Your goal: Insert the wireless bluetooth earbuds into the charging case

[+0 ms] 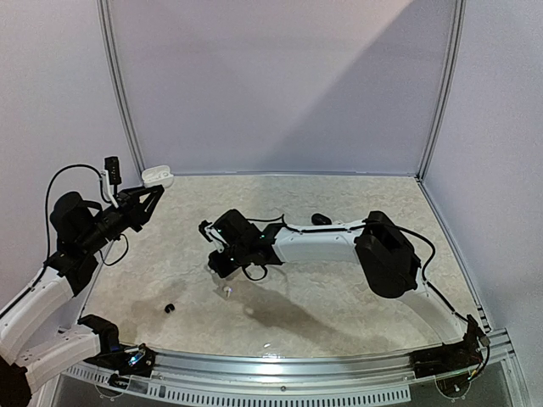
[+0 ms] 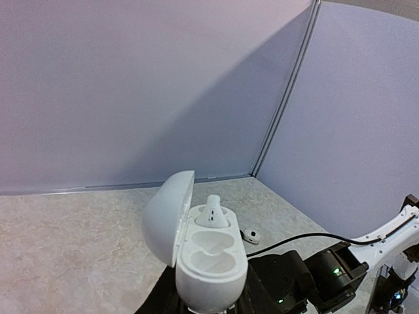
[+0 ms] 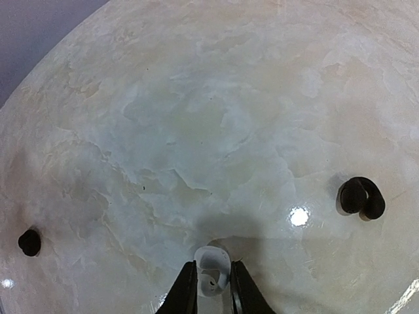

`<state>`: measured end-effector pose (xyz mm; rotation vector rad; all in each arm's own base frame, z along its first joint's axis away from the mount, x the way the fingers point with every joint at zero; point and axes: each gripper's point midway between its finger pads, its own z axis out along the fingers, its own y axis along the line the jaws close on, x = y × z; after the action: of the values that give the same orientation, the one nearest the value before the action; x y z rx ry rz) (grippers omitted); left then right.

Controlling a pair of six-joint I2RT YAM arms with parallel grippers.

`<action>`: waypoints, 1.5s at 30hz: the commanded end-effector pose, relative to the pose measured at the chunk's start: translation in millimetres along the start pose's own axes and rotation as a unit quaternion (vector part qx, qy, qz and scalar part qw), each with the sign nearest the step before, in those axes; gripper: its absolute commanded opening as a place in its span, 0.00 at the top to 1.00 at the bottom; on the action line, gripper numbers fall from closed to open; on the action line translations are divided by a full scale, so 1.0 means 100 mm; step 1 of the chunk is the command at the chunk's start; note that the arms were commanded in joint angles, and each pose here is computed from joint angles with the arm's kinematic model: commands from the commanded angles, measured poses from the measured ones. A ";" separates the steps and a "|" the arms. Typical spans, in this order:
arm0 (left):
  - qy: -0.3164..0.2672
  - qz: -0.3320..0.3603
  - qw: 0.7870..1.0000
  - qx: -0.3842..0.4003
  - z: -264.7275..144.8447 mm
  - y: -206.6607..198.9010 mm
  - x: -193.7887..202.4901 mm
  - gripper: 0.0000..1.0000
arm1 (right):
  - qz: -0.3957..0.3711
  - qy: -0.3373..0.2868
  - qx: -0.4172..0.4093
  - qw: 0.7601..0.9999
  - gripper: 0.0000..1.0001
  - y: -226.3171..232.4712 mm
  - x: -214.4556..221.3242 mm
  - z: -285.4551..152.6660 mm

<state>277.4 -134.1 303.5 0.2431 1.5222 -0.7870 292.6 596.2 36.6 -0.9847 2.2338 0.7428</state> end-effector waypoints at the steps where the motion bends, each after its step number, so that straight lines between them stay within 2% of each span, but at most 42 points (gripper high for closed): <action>1: -0.005 0.010 1.000 -0.001 0.00 0.01 -0.02 1.00 | -0.002 0.024 -0.002 1.000 0.82 0.00 0.19 0.13; 23: -0.004 0.010 1.000 0.003 -0.01 0.00 -0.01 1.00 | -0.002 0.045 0.032 0.998 0.77 -0.14 0.35 0.23; 31: -0.005 0.013 1.000 0.002 -0.01 0.00 -0.02 1.00 | 0.006 0.050 -0.010 0.999 0.80 0.02 0.36 0.23; 45: -0.001 0.014 1.000 0.005 0.00 0.00 0.00 1.00 | -0.010 0.025 -0.017 0.999 0.98 0.10 0.10 0.05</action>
<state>277.0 -134.7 303.6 0.2504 1.5206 -0.7855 283.7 603.5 24.0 -1.0117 2.2580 0.7709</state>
